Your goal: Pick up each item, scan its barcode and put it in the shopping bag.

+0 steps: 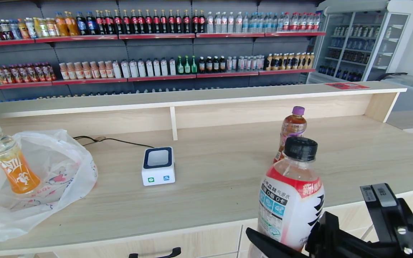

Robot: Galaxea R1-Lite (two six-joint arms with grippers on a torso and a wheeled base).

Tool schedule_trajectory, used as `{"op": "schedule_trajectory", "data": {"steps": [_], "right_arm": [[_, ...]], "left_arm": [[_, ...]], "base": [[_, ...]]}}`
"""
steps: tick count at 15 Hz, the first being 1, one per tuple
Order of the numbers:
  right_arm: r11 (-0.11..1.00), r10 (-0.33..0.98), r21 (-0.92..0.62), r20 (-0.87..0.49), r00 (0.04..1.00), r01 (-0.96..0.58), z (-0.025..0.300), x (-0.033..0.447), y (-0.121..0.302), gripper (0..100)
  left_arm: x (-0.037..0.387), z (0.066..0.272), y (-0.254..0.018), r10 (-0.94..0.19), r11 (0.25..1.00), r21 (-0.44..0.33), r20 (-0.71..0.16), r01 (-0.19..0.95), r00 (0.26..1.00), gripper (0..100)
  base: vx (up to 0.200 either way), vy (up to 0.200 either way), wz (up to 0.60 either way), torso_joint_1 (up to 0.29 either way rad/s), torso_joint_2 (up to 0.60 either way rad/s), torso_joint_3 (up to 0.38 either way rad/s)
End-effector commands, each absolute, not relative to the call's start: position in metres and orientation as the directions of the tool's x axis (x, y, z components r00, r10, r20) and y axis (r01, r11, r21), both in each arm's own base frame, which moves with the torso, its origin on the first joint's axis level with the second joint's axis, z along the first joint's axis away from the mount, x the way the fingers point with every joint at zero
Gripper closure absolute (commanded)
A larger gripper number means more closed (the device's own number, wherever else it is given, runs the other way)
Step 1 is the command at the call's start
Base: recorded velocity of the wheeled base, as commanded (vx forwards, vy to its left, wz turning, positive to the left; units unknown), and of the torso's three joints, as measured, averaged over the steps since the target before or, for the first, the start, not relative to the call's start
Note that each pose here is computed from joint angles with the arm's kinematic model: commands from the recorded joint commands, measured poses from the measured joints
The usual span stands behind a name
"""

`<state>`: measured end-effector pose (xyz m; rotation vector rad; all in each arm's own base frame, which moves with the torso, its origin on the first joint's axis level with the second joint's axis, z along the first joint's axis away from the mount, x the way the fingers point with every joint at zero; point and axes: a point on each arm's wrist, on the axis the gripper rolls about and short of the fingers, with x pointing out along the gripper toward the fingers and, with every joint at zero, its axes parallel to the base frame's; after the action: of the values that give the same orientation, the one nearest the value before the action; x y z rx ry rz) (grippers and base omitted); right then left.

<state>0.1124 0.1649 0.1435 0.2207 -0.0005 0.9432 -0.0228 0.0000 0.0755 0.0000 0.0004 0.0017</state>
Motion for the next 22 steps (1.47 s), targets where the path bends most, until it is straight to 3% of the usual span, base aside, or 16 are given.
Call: {"op": "schedule_trajectory", "data": {"steps": [1,3,4,16,18,22], "right_arm": [[0.679,0.719,0.104,0.104,0.687,-0.727,0.145,0.134,0.155,100],[0.842,0.539,-0.069,0.087,0.838,-0.535,0.141,0.168,0.126,100],[0.867,0.496,-0.127,0.116,0.861,-0.482,0.147,0.182,0.116,100],[0.901,0.434,-0.072,0.153,0.888,-0.428,0.151,0.216,0.117,100],[0.917,0.398,-0.071,0.162,0.903,-0.392,0.154,0.22,0.108,100],[0.922,0.388,-0.059,0.168,0.906,-0.383,0.155,0.222,0.106,100]], "left_arm": [[-0.023,0.075,0.0,0.003,1.0,0.0,0.0,-0.003,1.0,0],[-0.023,0.075,0.0,0.003,1.0,0.0,0.0,-0.003,1.0,0],[-0.023,0.075,0.0,0.002,1.0,0.0,0.0,-0.002,1.0,0],[-0.023,0.075,0.0,0.003,1.0,0.002,-0.003,-0.003,1.0,0],[-0.023,0.075,0.0,0.003,1.0,0.0,-0.002,-0.003,1.0,0],[-0.023,0.075,0.0,0.002,1.0,0.0,-0.002,-0.002,1.0,0]], "base": [[0.0,0.0,0.0,0.0,0.0,0.0],[0.0,0.0,0.0,0.0,0.0,0.0],[0.0,0.0,0.0,0.0,0.0,0.0],[0.0,0.0,0.0,0.0,0.0,0.0],[0.2,0.0,0.0,0.005,0.0,0.007],[0.0,0.0,0.0,0.0,0.0,0.0]]}}
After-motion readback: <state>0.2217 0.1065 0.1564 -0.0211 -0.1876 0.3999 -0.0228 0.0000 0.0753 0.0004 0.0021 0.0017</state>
